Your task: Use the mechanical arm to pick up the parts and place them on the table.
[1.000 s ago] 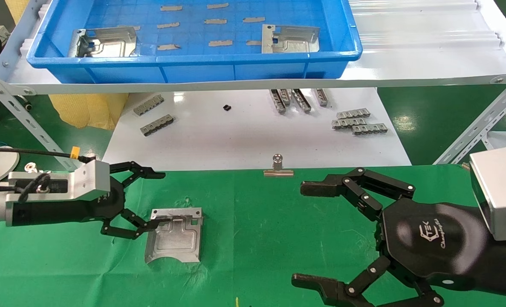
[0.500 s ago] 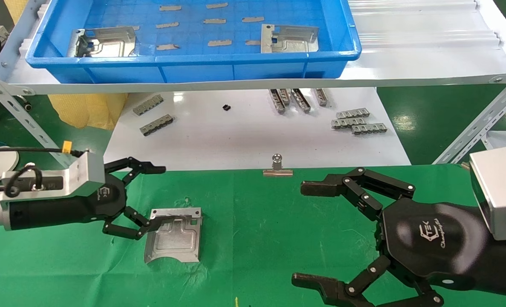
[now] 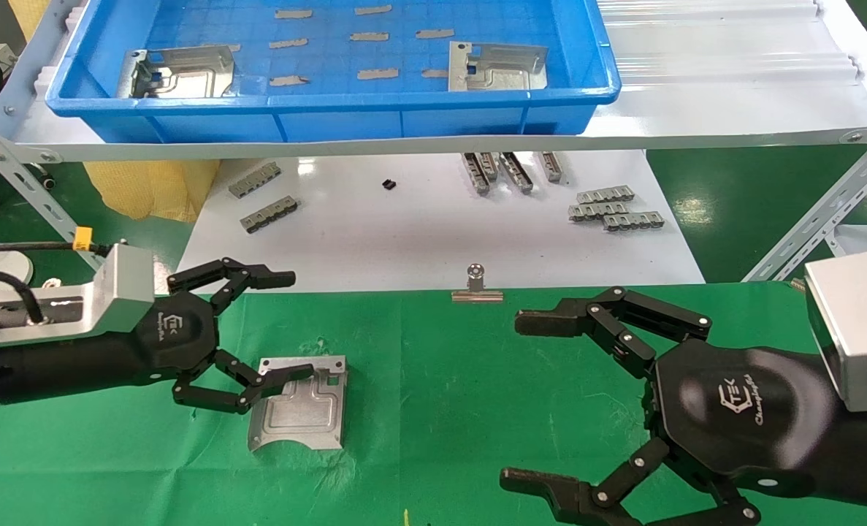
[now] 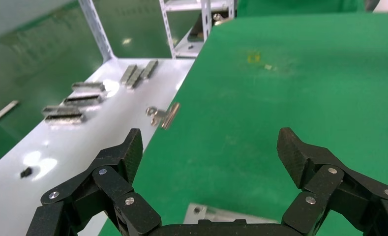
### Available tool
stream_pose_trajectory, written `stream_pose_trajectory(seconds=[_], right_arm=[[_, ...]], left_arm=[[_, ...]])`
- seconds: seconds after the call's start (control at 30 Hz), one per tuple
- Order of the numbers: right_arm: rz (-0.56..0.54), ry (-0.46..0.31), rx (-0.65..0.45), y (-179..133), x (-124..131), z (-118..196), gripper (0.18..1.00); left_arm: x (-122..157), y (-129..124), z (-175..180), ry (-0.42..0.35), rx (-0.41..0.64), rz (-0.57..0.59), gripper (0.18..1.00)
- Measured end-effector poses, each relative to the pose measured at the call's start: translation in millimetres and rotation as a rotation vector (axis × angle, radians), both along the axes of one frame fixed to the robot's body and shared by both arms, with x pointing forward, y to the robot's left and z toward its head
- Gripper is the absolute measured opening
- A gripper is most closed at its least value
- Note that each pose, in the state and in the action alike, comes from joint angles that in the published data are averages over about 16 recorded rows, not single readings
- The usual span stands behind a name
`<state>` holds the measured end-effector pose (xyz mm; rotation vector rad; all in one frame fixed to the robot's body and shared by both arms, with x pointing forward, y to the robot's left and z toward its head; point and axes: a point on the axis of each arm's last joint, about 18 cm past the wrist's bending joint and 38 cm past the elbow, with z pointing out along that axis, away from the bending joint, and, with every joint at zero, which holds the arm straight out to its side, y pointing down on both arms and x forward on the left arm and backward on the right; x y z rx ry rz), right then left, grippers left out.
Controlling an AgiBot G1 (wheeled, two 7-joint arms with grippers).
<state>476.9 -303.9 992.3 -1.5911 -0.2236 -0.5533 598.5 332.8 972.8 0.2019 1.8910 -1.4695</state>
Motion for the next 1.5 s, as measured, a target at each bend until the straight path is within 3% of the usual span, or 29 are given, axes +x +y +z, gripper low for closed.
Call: stream_pose_trajectory(seconds=[0.57,1.1,1.5], right_arm=[[0.000,0.000,0.000,0,0,0,1.000],[0.000,0.000,0.000,0,0,0,1.000],[0.000,0.000,0.001,0,0,0,1.000]], left_arm=[[-54,-14,12,0.053,-0.099,-0.110,1.001],[-115,-30,19,0.123,-0.127,-0.223,1.001],[-131,-35,20,0.138,-0.125,-0.252,1.001]])
